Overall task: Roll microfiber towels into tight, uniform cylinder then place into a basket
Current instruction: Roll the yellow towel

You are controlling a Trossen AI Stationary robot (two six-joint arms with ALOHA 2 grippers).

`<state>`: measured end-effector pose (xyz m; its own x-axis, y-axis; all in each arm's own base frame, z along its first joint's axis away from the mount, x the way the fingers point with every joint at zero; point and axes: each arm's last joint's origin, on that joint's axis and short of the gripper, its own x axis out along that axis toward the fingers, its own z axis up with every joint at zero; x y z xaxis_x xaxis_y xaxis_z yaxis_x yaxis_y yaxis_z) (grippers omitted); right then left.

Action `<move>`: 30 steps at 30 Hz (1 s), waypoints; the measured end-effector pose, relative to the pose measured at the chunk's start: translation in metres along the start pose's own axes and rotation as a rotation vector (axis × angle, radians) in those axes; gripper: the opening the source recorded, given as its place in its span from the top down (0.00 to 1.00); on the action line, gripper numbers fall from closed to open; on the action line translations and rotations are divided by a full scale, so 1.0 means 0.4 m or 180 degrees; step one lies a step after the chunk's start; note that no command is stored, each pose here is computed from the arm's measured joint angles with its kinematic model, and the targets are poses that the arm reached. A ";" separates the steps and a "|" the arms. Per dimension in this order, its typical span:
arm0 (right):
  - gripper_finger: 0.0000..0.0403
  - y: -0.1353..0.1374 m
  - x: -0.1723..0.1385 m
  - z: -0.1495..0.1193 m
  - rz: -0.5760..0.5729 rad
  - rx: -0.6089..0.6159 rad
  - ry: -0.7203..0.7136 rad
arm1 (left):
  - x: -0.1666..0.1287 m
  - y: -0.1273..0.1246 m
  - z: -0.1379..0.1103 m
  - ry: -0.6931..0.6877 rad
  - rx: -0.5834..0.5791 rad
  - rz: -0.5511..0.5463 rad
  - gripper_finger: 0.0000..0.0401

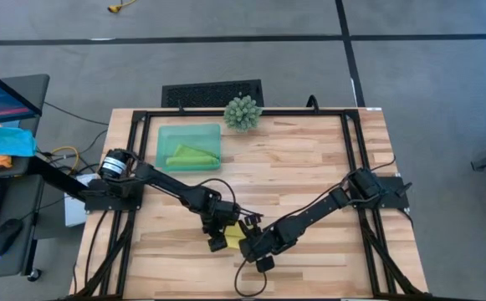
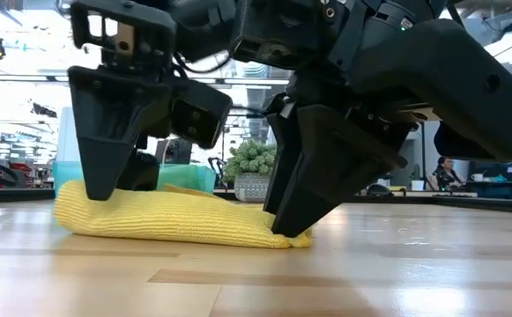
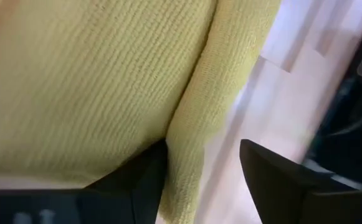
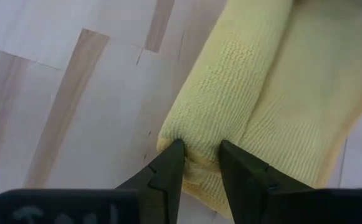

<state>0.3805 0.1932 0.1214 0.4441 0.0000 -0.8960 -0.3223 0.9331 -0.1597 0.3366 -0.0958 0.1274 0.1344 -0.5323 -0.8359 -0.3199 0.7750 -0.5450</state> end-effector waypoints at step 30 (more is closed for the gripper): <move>0.69 -0.012 0.003 0.003 0.0002 0.0065 -0.0032 | 0.029 -0.188 -0.167 -0.1111 0.2250 0.1333 0.55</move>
<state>0.3836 0.1891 0.1218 0.4523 0.0042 -0.8918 -0.3054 0.9402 -0.1505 0.2997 -0.1830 0.1632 0.4510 -0.1138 -0.8852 0.2308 0.9730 -0.0075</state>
